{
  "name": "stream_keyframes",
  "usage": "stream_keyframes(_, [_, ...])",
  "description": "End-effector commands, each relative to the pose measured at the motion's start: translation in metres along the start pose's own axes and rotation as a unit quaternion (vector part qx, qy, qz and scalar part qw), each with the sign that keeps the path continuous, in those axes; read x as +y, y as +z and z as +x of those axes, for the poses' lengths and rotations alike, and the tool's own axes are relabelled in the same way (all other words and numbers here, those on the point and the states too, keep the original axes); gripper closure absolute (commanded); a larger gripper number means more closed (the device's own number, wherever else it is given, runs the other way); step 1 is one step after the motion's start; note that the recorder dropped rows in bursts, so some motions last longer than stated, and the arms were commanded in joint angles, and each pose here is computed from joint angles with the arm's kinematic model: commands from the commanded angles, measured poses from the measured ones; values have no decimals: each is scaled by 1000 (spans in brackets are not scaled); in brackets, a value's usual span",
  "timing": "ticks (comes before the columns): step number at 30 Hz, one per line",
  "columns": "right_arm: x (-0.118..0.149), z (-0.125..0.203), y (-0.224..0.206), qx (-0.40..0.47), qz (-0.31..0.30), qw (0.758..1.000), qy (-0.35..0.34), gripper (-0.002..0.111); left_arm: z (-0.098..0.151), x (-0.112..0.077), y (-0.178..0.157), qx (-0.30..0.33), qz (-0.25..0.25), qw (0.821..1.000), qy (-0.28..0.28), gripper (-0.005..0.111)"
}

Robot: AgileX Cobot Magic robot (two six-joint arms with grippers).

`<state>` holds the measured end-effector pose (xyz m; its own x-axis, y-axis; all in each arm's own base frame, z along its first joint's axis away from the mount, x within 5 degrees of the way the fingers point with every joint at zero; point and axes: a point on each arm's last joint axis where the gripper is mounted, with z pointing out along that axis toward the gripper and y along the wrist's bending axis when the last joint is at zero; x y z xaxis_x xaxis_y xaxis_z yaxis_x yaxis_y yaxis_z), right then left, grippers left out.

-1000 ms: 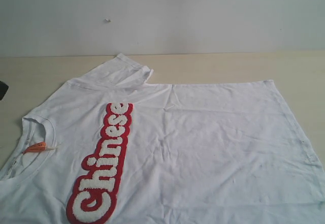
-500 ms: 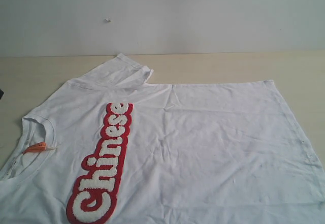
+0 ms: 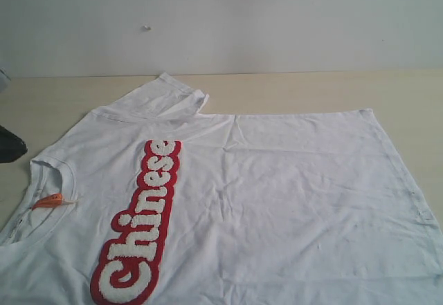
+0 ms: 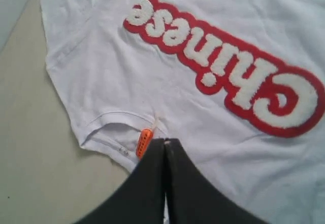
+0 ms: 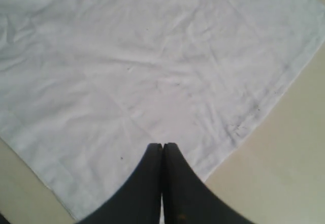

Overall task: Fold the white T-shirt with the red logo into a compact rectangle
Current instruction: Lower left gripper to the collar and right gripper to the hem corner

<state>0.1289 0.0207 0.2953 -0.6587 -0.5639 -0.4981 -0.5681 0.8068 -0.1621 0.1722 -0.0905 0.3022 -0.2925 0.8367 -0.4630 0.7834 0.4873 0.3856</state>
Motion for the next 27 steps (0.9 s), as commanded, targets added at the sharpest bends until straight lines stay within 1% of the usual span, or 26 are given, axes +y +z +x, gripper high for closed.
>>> stream_keyframes(1, [-8, -3, 9, 28, 9, 996, -82, 108, -2, 1, 18, 32, 19, 994, 104, 107])
stream_keyframes(2, [-12, -5, 19, 44, -6, 989, -142, 108, -2, 2, 25, 48, 29, 986, 160, 107])
stream_keyframes(4, [-16, -9, 32, 57, -20, 979, -192, 108, -1, 3, 31, 61, 30, 974, 216, 107])
stream_keyframes(6, [-20, -12, 43, 66, -30, 973, -221, 108, 0, 6, 36, 75, 28, 963, 257, 107])
stream_keyframes(8, [-28, -16, 67, 83, -48, 966, -242, 108, -1, 9, 55, 92, 31, 941, 323, 107])
stream_keyframes(9, [-29, -16, 72, 88, -54, 963, -250, 108, -1, 11, 62, 101, 31, 935, 340, 107])
stream_keyframes(10, [-31, -17, 81, 94, -60, 958, -263, 108, -1, 13, 73, 111, 29, 924, 365, 107])
stream_keyframes(12, [-36, -20, 93, 91, -56, 957, -268, 108, 1, 16, 96, 131, 35, 911, 390, 107])
stream_keyframes(13, [-37, -22, 98, 86, -50, 958, -268, 108, 3, 19, 104, 132, 35, 912, 386, 107])
stream_keyframes(15, [-41, -24, 107, 84, -46, 959, -265, 108, 10, 31, 126, 112, 29, 936, 333, 107])
stream_keyframes(16, [-41, -24, 112, 88, -49, 959, -264, 108, 17, 36, 137, 107, 35, 950, 293, 107])
stream_keyframes(18, [-44, -24, 119, 92, -45, 958, -269, 108, 31, 45, 149, 115, 41, 962, 246, 107])
stream_keyframes(19, [-46, -25, 122, 91, -41, 957, -271, 108, 40, 50, 155, 123, 49, 966, 220, 107])
stream_keyframes(20, [-48, -27, 129, 86, -31, 958, -271, 108, 51, 60, 161, 130, 57, 971, 191, 107])
stream_keyframes(21, [-50, -28, 134, 84, -28, 959, -271, 108, 54, 64, 163, 127, 59, 975, 171, 107])
stream_keyframes(24, [-56, -34, 146, 92, -36, 958, -269, 108, 59, 81, 168, 110, 75, 983, 125, 107])
stream_keyframes(25, [-62, -41, 154, 94, -39, 958, -269, 108, 58, 88, 170, 93, 90, 986, 101, 107])
stream_keyframes(27, [-67, -48, 161, 96, -43, 958, -268, 108, 56, 92, 173, 74, 123, 986, 84, 107])
